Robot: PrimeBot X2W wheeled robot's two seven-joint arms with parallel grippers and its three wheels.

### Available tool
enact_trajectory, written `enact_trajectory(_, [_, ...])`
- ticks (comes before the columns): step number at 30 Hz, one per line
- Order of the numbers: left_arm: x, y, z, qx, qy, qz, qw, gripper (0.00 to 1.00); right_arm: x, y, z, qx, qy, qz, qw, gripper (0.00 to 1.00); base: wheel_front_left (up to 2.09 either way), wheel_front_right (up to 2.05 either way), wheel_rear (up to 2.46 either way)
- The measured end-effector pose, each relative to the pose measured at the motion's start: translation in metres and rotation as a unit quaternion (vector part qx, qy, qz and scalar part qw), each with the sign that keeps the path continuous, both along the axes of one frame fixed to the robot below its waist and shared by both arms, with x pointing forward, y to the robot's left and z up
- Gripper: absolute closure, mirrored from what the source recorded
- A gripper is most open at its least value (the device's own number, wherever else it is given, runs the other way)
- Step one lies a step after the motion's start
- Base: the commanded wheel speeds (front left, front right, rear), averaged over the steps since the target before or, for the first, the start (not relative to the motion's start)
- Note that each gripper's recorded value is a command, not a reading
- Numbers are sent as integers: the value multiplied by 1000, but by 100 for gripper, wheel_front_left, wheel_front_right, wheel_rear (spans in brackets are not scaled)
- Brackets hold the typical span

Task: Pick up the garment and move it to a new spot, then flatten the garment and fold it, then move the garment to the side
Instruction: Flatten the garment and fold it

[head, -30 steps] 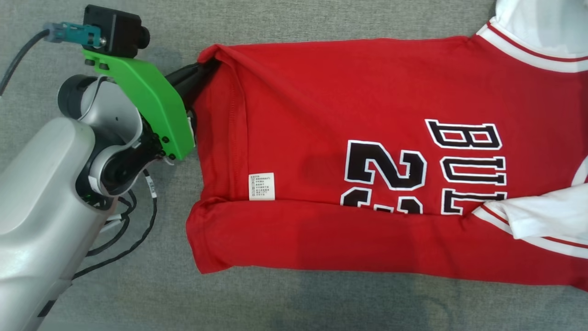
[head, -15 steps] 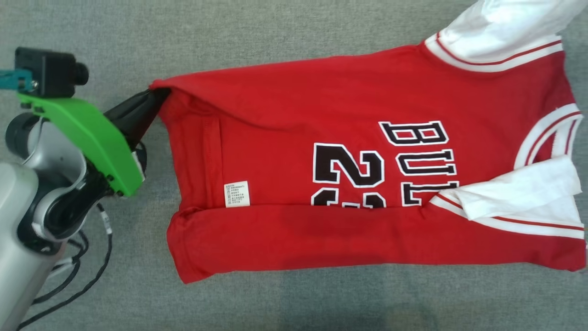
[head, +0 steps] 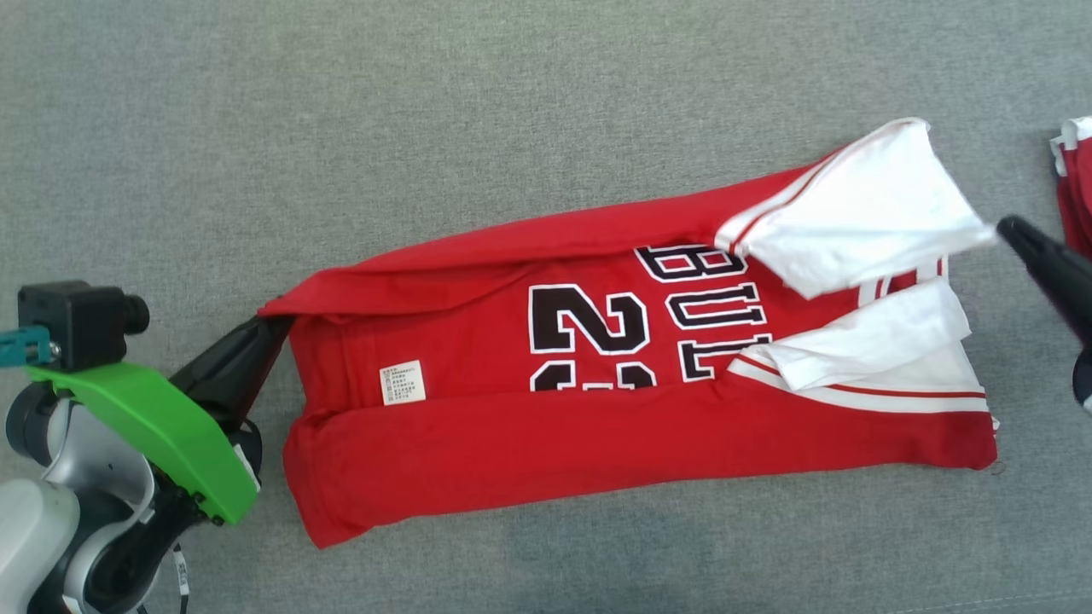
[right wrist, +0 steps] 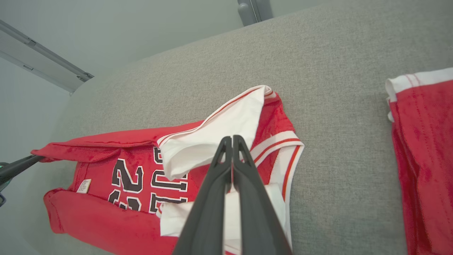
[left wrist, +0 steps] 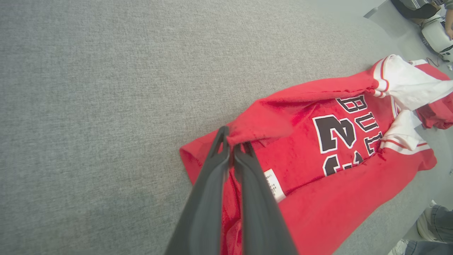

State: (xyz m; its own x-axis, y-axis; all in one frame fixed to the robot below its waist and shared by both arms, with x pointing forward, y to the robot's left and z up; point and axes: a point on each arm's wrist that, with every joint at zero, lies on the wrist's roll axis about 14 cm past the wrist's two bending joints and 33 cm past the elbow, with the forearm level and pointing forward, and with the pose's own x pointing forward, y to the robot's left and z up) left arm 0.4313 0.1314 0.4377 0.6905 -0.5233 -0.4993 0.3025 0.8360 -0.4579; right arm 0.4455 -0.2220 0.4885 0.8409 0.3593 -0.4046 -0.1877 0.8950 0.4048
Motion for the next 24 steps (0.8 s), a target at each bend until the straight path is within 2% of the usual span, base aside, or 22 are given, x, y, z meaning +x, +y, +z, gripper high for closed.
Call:
enact_trajectory(11, [-15,-5,7,-5,-29,9,1000,100,-41,-6,-15,34,32,-41,998,100,0,0,0])
enact_trajectory(21, [-33,2,1,-7,-29,48,998,100,-55,-2,-16,56,40,-48,996,100,0,0,0])
enact_trajectory(23, [-33,9,-2,11,-38,56,998,100,-57,2,-16,67,43,-45,996,100,0,0,0])
enact_trajectory(24, [-35,9,-5,18,-39,54,998,97,-57,3,-16,72,43,-45,995,100,0,0,0])
